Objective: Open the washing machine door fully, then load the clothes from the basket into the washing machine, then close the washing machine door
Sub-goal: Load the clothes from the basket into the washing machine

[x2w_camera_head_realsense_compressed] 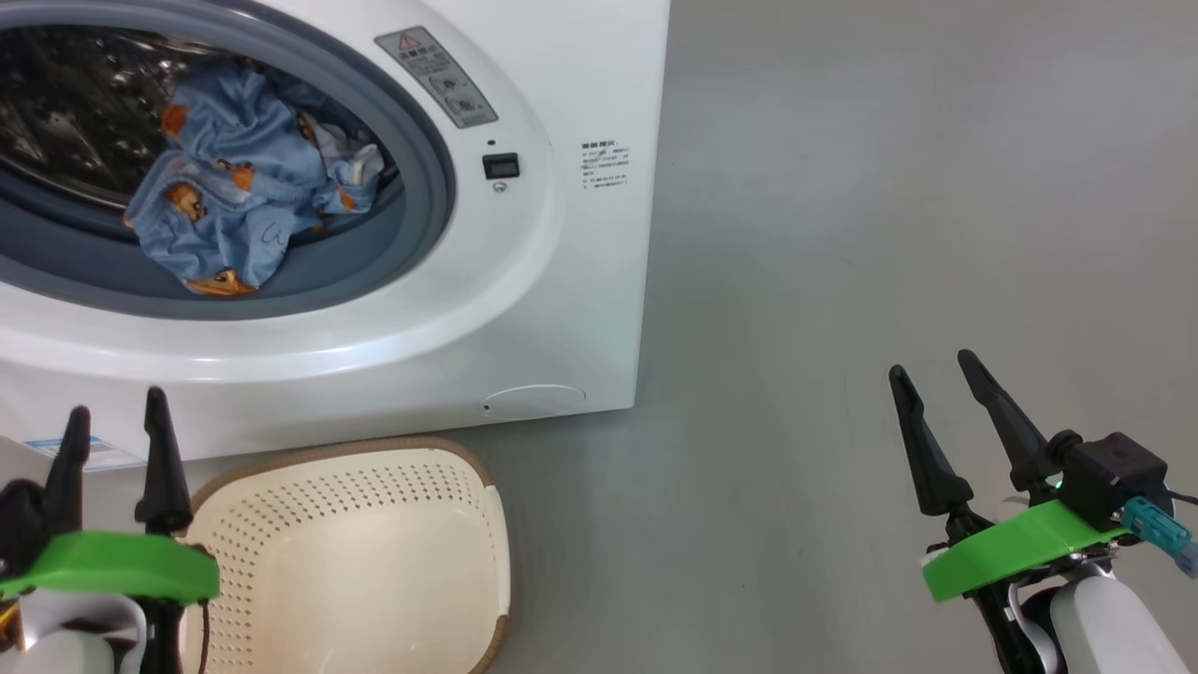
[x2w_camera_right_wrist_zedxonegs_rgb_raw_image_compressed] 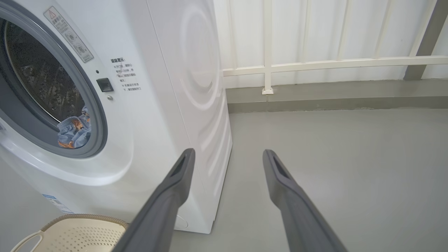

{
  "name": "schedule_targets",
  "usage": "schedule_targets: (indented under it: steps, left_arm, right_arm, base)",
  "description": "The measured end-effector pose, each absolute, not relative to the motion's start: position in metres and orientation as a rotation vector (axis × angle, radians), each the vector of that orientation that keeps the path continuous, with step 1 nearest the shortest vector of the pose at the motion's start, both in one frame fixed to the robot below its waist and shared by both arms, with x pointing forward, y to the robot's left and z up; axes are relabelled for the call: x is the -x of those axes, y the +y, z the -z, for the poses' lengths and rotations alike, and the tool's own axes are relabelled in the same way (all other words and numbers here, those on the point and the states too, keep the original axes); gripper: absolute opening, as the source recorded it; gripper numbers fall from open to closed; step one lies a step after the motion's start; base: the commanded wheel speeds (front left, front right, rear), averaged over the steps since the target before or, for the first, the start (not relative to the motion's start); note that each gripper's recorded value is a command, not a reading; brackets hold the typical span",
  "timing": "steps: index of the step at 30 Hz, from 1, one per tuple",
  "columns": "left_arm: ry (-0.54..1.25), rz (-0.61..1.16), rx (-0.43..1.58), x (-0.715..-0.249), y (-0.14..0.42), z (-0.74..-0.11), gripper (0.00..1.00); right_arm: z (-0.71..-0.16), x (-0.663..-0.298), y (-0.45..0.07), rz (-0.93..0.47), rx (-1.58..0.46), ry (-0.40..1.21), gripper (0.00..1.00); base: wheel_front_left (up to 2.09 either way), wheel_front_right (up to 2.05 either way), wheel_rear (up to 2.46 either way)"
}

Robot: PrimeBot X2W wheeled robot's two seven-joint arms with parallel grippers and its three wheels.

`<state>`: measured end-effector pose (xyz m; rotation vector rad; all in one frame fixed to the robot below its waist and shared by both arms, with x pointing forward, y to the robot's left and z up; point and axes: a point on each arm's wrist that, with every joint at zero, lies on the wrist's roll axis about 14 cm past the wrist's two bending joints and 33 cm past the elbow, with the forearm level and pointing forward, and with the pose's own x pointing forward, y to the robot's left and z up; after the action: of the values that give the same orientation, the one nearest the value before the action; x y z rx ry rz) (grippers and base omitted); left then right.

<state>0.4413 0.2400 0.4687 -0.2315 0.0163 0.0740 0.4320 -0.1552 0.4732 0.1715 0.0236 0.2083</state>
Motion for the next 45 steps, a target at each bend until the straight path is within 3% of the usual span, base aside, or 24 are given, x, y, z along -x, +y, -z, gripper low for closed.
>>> schedule_targets:
  steps: [23,45]
  left_arm:
    - [-0.009,-0.126,0.238,-0.392,0.255,-0.476,1.00]
    - [-0.010,-0.135,0.245,-0.386,0.257,-0.476,1.00]
  right_arm:
    - [-0.482,-0.414,-0.160,-0.193,-0.178,0.008,1.00]
    - [-0.477,-0.411,-0.164,-0.182,-0.181,0.019,1.00]
  base:
    - [0.00,0.00,0.00]
    - [0.00,0.00,0.00]
